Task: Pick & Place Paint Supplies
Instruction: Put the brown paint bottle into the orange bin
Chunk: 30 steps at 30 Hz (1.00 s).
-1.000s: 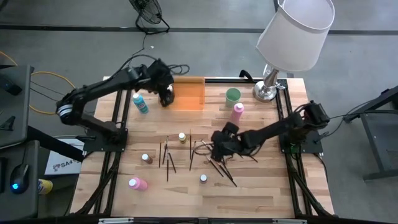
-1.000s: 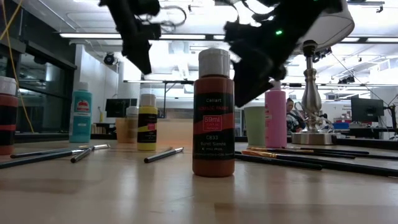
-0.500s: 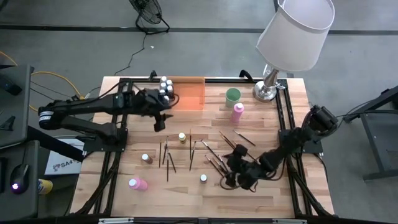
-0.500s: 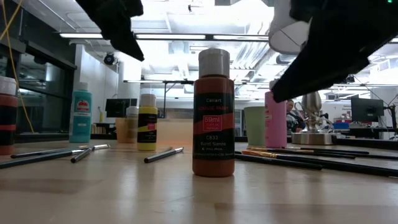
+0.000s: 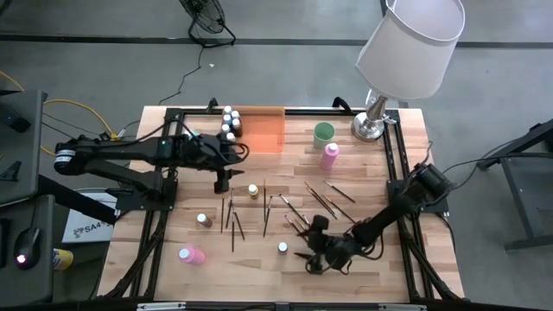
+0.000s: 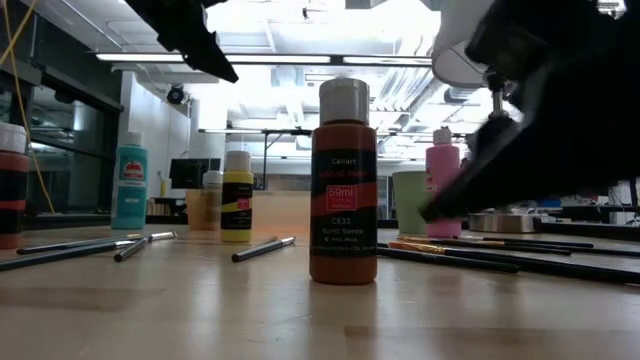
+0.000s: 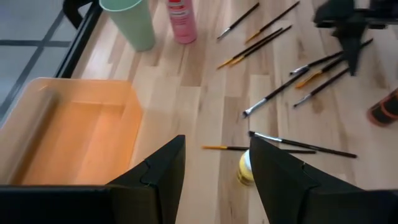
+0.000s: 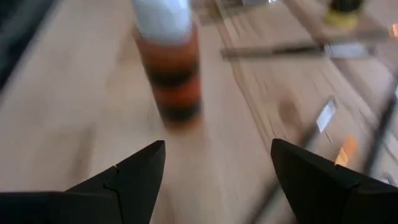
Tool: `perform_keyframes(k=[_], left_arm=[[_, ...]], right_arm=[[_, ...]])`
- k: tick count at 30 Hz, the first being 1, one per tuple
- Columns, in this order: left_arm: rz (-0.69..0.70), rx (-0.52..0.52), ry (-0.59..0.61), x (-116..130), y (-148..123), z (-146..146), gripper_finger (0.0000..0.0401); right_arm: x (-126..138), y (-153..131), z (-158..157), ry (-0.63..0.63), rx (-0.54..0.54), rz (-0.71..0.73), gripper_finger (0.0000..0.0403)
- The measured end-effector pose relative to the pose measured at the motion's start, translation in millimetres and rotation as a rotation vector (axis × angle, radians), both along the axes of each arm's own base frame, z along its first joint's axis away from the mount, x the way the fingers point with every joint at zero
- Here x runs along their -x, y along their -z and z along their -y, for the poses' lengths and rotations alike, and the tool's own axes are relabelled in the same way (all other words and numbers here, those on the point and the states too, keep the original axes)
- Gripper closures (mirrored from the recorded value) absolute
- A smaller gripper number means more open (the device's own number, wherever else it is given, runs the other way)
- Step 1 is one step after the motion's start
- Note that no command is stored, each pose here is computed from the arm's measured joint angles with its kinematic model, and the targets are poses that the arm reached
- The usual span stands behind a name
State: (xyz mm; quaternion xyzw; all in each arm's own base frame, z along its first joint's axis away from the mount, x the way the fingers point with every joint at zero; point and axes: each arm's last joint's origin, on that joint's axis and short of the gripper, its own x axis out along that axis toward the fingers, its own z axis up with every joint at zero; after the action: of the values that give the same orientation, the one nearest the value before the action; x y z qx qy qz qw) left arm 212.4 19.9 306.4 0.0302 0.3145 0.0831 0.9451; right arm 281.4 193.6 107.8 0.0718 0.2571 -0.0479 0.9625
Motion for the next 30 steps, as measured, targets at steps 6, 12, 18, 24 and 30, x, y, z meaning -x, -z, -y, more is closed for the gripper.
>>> perform_keyframes(k=[6,12,18,24,30], left_arm=[[0.001,-0.001,0.0,0,0,0,0.0229],[0.002,-0.003,0.001,0,0,0,0.0229],[0.002,0.001,0.0,0,0,0,0.0229],[0.002,0.002,0.001,0,0,0,0.0229],[0.004,0.006,0.006,0,0,0,0.0229]], right_arm=[[-6,1,-3,-0.031,0.037,0.067,0.0117],[-15,18,-1,-0.049,0.013,0.08,0.0117],[-28,31,0,-0.087,-0.014,0.127,0.0117],[-43,34,-5,-0.117,-0.005,0.14,0.0117],[-46,38,-5,-0.128,-0.015,0.124,0.0135]])
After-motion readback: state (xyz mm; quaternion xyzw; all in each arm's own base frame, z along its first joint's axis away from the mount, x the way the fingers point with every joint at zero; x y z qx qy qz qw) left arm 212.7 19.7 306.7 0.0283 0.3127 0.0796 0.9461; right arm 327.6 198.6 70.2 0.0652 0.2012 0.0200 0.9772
